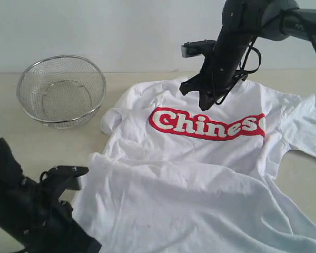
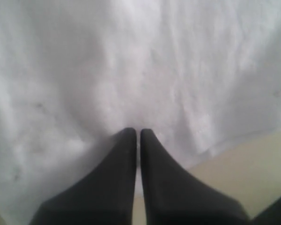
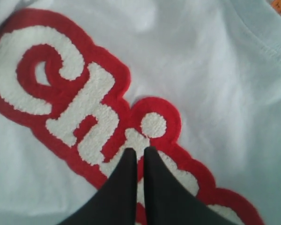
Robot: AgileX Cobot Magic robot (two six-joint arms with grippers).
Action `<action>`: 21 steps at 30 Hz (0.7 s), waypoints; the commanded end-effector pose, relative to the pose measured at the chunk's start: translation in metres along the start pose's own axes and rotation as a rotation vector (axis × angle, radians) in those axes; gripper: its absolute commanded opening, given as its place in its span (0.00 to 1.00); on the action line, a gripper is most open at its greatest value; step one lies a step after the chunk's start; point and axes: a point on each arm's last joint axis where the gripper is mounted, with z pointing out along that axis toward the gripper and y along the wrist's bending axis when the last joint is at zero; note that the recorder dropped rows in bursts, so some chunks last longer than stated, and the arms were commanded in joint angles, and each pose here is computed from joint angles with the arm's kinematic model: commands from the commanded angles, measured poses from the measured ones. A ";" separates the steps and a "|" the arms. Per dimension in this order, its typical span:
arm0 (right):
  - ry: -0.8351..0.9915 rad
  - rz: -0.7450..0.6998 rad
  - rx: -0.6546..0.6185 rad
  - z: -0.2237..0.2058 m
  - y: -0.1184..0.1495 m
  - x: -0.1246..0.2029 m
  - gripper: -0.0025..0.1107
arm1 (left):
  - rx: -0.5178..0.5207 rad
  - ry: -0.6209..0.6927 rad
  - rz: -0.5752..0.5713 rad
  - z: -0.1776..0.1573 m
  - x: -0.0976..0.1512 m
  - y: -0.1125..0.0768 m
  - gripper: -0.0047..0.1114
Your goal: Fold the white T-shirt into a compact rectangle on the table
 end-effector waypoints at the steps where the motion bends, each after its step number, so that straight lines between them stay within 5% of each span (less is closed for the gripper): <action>1: 0.056 0.003 -0.010 0.015 -0.003 0.005 0.02 | 0.095 0.048 0.009 -0.001 0.025 -0.009 0.08; 13: -0.058 0.020 -0.099 0.009 0.005 -0.009 0.02 | 0.236 0.095 -0.097 -0.003 0.060 -0.017 0.08; 17: -0.065 0.033 -0.124 0.009 0.007 -0.009 0.02 | 0.288 -0.080 -0.046 -0.015 0.042 -0.026 0.08; 21: -0.040 0.041 -0.165 0.009 0.013 -0.008 0.02 | 0.175 -0.285 -0.038 -0.031 0.011 -0.023 0.08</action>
